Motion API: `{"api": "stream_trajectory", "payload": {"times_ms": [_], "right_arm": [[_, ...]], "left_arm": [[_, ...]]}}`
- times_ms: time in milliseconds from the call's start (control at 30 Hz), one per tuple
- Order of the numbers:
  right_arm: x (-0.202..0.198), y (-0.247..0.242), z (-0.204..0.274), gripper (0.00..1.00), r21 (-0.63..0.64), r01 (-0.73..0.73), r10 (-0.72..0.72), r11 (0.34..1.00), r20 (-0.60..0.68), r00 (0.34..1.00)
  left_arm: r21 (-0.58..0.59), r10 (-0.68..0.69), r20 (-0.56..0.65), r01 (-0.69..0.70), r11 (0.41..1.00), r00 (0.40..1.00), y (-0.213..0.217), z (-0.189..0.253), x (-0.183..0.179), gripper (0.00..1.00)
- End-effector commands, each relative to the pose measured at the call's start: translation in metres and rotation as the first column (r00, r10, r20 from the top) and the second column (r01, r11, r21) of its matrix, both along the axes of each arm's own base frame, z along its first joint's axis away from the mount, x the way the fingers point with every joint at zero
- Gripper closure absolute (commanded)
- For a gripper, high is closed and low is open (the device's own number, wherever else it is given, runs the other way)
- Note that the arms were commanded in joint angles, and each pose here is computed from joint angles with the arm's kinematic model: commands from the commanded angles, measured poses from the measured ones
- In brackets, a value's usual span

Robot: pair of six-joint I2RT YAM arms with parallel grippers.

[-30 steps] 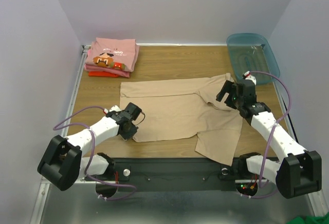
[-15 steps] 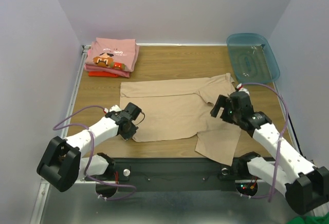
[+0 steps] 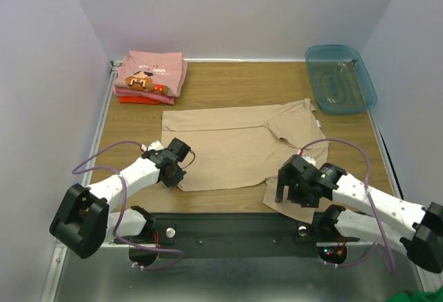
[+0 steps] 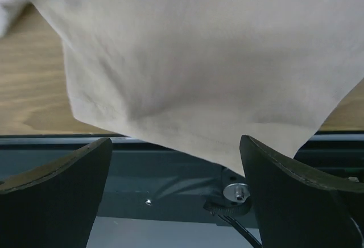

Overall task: Fold and stack the t-shirts
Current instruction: Fold the tshirt

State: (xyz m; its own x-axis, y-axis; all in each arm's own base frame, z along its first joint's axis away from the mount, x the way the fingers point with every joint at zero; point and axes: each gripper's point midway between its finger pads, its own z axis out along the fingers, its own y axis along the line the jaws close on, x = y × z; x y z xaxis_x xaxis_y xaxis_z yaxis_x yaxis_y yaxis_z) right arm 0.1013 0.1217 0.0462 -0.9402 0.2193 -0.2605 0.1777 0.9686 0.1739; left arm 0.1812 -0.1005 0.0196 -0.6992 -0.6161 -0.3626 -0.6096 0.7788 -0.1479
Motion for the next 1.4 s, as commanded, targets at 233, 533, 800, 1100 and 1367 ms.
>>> {"api": "stream_trajectory", "payload": {"times_ms": [233, 533, 800, 1100, 1367], "right_arm": [[-0.017, 0.005, -0.023, 0.05, -0.12, -0.002, -0.007, 0.993, -0.076, 0.997], [-0.005, 0.002, -0.03, 0.28, -0.147, 0.022, -0.025, 0.989, -0.016, 1.0], [-0.006, -0.002, -0.038, 0.69, -0.162, 0.05, -0.054, 0.986, -0.019, 0.998], [0.014, 0.001, -0.011, 0.99, -0.149, 0.086, -0.074, 0.985, 0.082, 0.994], [0.052, -0.003, 0.026, 1.0, -0.239, 0.145, -0.087, 0.96, 0.236, 0.968]], "left_arm": [[0.02, 0.009, 0.043, -0.01, 1.0, 0.999, 0.005, 0.007, 0.006, 1.0], [0.009, -0.011, 0.045, 0.011, 1.0, 0.999, 0.001, 0.009, 0.007, 1.0], [0.011, -0.02, 0.047, 0.019, 1.0, 0.999, -0.001, 0.012, 0.01, 1.0], [0.019, -0.021, 0.049, 0.02, 1.0, 0.999, 0.001, 0.016, 0.009, 1.0], [0.024, -0.043, 0.061, 0.042, 0.999, 0.997, -0.004, 0.03, 0.019, 1.0]]}}
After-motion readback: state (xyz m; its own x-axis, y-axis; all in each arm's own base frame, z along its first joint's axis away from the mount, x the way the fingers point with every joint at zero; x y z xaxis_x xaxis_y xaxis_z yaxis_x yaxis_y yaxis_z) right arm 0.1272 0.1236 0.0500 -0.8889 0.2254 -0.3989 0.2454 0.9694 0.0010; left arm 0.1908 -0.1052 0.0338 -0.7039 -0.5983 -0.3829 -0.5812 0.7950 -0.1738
